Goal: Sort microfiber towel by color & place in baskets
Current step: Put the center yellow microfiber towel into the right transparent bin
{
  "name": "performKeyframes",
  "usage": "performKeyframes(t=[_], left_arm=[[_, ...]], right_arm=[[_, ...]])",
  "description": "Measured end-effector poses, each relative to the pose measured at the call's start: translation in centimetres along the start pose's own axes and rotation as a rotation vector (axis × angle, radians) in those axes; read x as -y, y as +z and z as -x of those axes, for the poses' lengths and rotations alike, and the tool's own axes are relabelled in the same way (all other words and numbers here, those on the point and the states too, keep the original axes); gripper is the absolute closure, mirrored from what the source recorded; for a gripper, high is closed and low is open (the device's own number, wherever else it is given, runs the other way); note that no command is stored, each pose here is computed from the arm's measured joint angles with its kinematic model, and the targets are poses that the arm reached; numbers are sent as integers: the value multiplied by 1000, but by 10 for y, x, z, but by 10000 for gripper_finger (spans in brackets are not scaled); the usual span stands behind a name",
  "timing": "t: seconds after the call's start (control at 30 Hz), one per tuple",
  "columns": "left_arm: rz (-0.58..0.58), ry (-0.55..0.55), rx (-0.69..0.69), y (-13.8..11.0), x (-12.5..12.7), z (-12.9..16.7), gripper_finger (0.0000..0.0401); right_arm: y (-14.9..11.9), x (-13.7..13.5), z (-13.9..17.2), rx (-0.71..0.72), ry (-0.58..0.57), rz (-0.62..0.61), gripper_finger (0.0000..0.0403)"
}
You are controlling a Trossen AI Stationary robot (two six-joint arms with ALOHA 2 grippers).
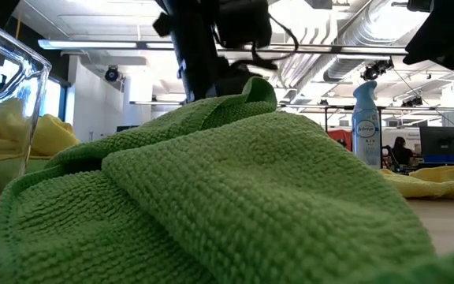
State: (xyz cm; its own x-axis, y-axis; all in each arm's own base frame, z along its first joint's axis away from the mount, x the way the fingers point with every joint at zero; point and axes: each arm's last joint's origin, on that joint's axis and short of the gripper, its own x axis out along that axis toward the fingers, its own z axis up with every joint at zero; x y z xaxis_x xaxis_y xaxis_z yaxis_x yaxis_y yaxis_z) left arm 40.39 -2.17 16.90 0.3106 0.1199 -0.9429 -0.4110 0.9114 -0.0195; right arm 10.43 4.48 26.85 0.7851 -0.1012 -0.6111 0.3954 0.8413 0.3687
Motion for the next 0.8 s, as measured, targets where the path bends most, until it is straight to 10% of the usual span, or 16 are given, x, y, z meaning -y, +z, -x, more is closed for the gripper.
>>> performKeyframes(t=[0.27, 0.8], left_arm=[[42, -19, 10, 2, -3, 8, 390], [102, -34, 392, 5, -18, 137, 400]], right_arm=[[0, 0, 0, 0, 0, 8, 308], [0, 0, 0, 3, 4, 5, 308]])
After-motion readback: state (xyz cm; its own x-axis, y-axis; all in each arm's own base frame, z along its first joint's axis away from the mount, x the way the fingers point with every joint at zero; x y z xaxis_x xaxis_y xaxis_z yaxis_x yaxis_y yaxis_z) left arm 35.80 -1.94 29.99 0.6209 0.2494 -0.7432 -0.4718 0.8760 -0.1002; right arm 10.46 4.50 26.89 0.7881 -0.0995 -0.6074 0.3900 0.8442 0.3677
